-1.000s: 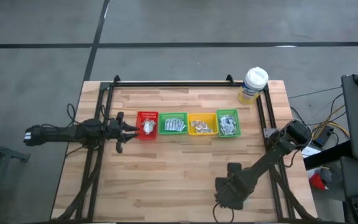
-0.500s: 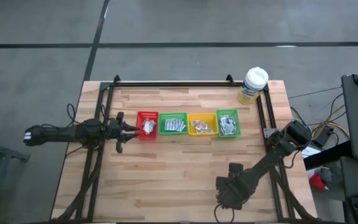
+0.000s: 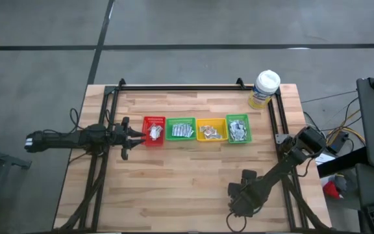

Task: Pick & Place First Aid Supplies
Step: Put the orange ointment pack into the yellow bin

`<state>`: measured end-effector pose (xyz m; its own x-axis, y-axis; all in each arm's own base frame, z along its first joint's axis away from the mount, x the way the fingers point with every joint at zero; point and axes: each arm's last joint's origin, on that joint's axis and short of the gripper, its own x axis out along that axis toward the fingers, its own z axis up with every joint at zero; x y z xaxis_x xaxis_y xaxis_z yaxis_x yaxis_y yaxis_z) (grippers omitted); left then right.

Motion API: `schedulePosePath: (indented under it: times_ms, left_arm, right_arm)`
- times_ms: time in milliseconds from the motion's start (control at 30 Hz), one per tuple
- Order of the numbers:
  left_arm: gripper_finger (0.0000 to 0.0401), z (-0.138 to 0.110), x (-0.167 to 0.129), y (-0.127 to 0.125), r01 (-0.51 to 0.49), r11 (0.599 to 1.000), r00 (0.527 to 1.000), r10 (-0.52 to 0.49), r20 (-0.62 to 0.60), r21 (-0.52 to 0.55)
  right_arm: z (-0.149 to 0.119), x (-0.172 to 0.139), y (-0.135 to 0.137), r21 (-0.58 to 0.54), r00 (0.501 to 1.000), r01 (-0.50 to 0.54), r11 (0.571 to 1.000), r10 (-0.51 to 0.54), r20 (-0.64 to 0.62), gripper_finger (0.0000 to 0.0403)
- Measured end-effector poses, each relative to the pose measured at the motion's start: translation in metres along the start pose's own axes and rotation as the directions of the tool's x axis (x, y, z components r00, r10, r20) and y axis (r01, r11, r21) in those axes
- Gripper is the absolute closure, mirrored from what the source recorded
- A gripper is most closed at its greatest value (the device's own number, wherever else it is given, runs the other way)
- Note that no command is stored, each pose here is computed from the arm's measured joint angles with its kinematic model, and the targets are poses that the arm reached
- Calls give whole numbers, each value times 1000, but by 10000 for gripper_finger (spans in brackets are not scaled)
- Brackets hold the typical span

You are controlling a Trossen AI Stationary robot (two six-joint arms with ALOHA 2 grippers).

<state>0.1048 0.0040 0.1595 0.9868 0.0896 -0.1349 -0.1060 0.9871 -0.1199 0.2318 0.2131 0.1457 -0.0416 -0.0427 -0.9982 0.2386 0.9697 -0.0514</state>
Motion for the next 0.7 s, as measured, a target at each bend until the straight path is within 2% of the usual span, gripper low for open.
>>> schedulePosePath:
  times_ms: [467, 700]
  left_arm:
    - [288, 0, 0, 0, 0, 1000, 1000, 0, 0, 0]
    - [288, 0, 0, 0, 0, 1000, 1000, 0, 0, 0]
  right_arm:
    - [-2, 6, -2, 29, 1000, -7, 1000, 7, 4, 203]
    - [-3, 10, -4, 55, 1000, 0, 999, 0, 4, 234]
